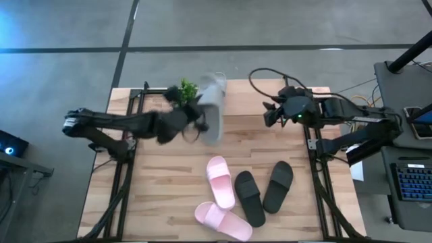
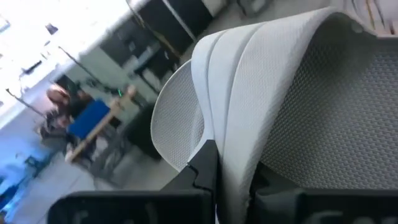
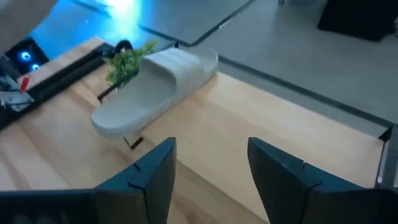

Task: Pick and place slides into the shelf
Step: Put the gray slides on the shelf

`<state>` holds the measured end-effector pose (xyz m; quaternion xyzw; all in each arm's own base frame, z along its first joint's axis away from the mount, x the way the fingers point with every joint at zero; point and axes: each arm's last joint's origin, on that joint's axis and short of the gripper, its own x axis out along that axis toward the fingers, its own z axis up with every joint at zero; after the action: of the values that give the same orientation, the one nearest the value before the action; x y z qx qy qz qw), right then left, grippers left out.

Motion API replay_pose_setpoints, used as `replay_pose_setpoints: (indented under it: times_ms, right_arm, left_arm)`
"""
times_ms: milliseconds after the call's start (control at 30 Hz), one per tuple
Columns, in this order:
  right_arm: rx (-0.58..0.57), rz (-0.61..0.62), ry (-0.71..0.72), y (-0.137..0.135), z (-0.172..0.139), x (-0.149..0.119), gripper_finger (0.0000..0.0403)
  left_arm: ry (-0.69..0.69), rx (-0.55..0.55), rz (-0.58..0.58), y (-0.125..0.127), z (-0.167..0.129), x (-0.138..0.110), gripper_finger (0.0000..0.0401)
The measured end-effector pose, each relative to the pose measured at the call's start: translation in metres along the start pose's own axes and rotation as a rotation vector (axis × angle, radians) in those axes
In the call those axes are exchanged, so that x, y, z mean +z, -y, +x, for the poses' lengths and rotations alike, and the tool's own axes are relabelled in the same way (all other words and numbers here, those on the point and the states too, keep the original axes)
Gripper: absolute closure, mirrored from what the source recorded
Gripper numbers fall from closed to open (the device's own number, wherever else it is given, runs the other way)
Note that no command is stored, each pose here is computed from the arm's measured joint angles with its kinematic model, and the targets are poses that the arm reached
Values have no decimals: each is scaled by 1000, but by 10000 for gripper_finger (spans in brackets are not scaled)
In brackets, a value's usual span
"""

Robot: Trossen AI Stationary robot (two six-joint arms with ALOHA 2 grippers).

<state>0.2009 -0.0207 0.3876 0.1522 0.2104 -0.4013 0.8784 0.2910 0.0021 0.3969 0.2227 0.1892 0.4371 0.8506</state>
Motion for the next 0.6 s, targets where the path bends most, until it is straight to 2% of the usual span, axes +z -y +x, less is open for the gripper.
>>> replay_pose_setpoints:
  times_ms: [100, 300, 433, 600]
  right_arm:
    - [-7, 24, 36, 7, -9, 3, 211]
    - [2, 87, 88, 21, -25, 7, 211]
    - [3, 100, 103, 26, -30, 8, 211]
    - [3, 100, 103, 27, -31, 8, 211]
  left_arm:
    - [45, 91, 7, -7, 34, 9, 401]
    - [-4, -8, 134, 10, 94, 7, 401]
    - [-27, -18, 191, 27, 134, 10, 401]
    - [-69, 20, 238, 31, 178, 20, 401]
